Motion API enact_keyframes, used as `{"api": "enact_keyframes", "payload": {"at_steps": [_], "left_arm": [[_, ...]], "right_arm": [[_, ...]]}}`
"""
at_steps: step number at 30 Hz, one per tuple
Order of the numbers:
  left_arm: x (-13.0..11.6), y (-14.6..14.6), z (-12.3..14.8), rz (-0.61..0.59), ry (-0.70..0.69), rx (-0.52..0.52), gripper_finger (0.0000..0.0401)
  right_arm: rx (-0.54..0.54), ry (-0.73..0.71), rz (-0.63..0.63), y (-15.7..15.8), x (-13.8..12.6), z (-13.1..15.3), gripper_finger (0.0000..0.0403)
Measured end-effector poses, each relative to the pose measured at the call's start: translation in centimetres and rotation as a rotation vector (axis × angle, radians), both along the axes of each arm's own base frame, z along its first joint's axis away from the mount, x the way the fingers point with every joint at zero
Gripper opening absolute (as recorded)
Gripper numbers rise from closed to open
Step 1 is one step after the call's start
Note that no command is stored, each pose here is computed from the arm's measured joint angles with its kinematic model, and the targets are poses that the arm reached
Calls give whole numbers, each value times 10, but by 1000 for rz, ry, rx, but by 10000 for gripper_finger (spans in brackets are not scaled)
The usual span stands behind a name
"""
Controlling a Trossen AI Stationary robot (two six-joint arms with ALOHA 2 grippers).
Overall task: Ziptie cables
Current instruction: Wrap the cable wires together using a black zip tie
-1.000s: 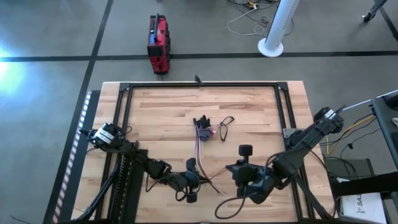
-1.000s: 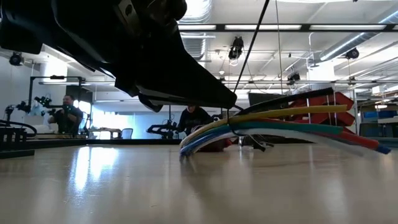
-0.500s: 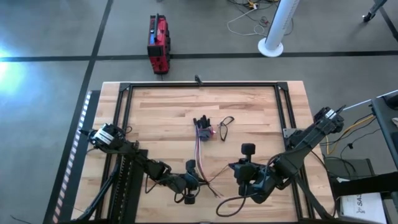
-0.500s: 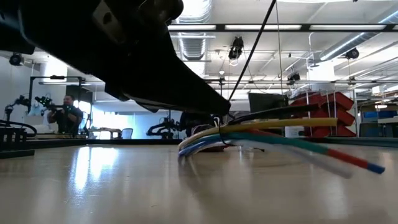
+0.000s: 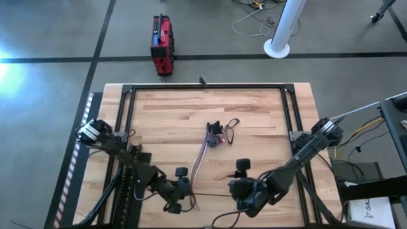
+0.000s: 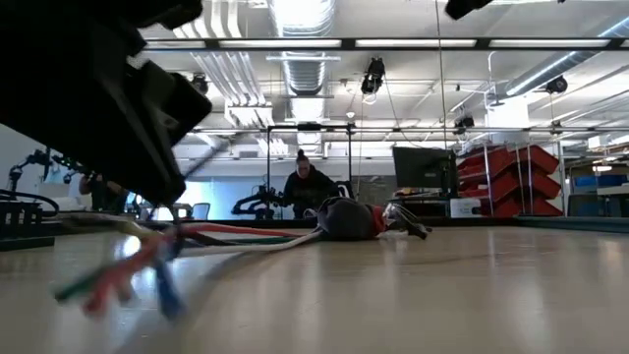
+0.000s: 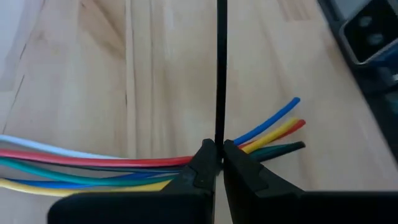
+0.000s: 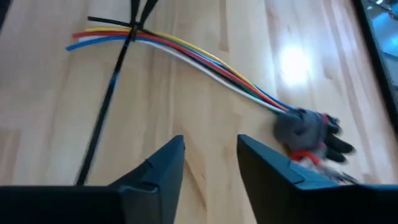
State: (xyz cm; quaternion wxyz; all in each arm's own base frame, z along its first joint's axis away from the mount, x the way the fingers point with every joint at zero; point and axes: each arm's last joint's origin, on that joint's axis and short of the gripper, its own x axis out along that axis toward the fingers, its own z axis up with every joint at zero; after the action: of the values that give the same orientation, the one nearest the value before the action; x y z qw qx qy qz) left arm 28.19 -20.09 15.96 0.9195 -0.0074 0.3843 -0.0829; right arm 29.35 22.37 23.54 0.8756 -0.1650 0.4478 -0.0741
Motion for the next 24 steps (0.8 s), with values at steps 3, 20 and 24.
{"api": "enact_keyframes", "payload": {"at_steps": [3,20,24], "left_arm": [[-2,-3,3,-5,-11,-14,1],[-11,-9,-11,-60,139,-63,1],[-16,-8,-12,-71,187,-49,1]], "right_arm": [[-6,-10,17,4,13,-16,155],[135,186,89,-80,101,-87,130],[235,201,121,-112,122,-112,102]]}}
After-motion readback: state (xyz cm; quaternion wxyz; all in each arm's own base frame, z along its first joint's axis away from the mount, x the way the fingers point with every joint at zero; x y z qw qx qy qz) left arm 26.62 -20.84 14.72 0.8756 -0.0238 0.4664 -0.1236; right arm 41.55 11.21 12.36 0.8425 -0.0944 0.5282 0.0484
